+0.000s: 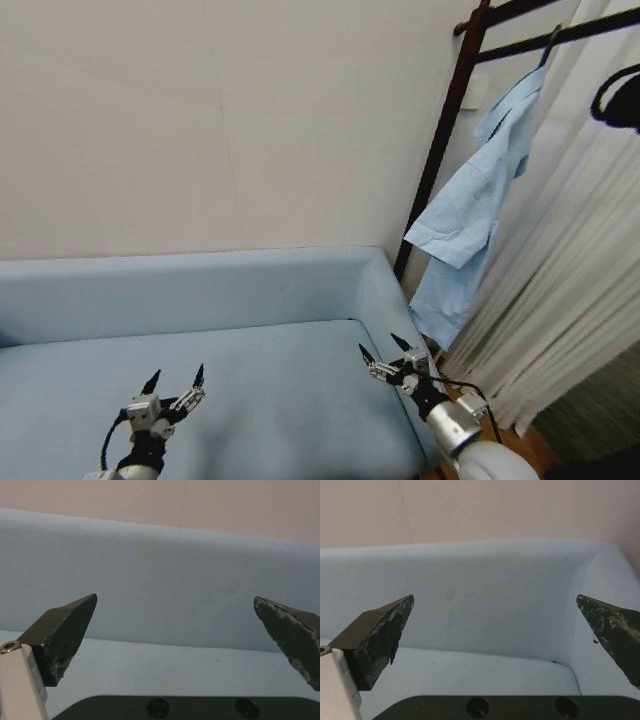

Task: Pick up the clothes from the sofa and hang them on the clothes hanger.

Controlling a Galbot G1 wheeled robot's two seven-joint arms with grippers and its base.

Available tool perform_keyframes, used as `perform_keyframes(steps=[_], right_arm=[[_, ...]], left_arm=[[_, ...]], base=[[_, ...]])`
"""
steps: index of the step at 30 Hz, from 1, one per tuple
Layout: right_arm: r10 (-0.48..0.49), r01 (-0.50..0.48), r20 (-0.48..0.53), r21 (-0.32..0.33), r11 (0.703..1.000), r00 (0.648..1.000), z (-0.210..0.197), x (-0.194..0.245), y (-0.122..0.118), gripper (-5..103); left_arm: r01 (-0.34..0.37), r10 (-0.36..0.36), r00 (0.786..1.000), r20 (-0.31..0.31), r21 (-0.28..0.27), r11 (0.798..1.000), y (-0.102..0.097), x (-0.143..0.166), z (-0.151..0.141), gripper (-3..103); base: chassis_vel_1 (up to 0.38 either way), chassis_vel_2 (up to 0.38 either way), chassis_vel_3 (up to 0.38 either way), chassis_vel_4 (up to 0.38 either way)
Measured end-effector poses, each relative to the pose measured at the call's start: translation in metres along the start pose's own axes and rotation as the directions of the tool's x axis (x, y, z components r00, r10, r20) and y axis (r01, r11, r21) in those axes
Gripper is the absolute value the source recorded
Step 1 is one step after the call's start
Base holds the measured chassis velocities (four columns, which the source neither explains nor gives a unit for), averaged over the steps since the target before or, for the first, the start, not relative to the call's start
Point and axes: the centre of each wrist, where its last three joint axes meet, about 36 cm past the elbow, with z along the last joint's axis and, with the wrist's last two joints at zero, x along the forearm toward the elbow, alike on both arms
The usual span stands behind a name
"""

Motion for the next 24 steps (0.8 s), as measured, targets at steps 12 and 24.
perform_keyframes(steps=[12, 24], right_arm=[[0.076, -0.077, 0.037, 0.026, 0.997, 0.996, -0.011, -0.003, 0.001, 100], [0.102, -0.103, 0.046, 0.01, 0.995, 0.994, -0.016, -0.004, 0.003, 100]], left_arm=[[-0.02, 0.021, 1.0, -0.013, 0.064, 0.998, -0.012, -0.004, -0.03, 100], [-0.055, 0.054, 0.998, 0.022, 0.036, 0.998, -0.011, -0.009, -0.035, 100]], base=[[0.0, 0.0, 0.0, 0.0], [0.0, 0.0, 0.0, 0.0]])
